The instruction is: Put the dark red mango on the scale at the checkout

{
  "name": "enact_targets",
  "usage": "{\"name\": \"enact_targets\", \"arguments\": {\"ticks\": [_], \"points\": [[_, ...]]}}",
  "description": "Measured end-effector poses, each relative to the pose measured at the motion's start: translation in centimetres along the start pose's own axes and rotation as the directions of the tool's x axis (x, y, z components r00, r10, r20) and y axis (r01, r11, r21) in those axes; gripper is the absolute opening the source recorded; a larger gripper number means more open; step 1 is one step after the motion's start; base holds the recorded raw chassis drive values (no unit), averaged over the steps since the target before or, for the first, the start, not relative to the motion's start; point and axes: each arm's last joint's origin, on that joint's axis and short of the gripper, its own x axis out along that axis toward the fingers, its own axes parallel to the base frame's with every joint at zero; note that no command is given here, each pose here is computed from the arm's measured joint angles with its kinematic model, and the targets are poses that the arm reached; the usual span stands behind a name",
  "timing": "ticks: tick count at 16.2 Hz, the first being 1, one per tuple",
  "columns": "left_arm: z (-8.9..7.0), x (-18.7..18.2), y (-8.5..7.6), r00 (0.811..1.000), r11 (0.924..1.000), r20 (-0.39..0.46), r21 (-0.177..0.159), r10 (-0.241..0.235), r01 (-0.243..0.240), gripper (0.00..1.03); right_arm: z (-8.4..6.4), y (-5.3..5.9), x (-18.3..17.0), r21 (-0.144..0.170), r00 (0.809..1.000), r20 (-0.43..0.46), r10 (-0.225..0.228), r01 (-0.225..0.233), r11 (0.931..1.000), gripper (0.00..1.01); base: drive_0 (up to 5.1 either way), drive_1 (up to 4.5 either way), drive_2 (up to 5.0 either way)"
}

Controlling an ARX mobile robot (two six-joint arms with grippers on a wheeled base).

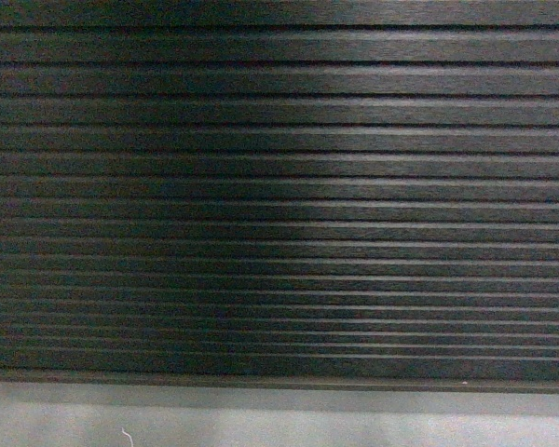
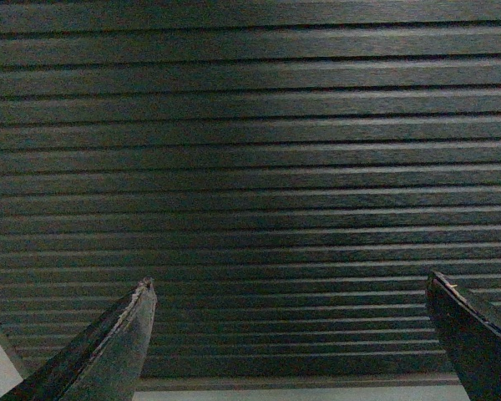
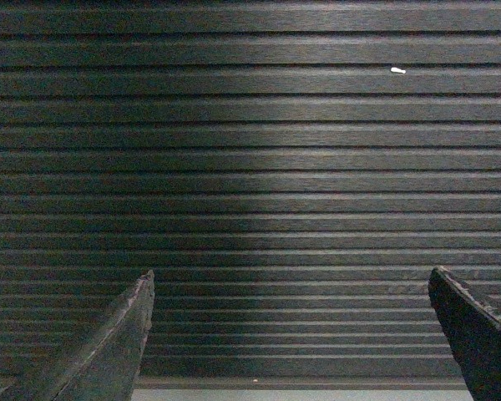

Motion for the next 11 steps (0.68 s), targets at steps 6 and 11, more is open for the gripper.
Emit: {"name": "enact_targets", "arguments": {"ticks": [6, 11], "points": [[0.00, 0.00, 0.00, 1.000, 1.0000, 0.000, 0.000, 0.000, 0.000, 0.98, 0.00, 0.00, 0.00, 0.000, 1.000, 0.000, 0.000, 0.000, 1.0000, 0.98, 0.0, 0.00, 0.0], [0.00, 0.00, 0.00, 1.000, 1.0000, 0.000, 0.000, 0.000, 0.000, 0.98, 0.00, 0.00, 0.00, 0.000, 1.000, 0.000, 0.000, 0.000, 1.0000, 0.98, 0.0, 0.00, 0.0]]}}
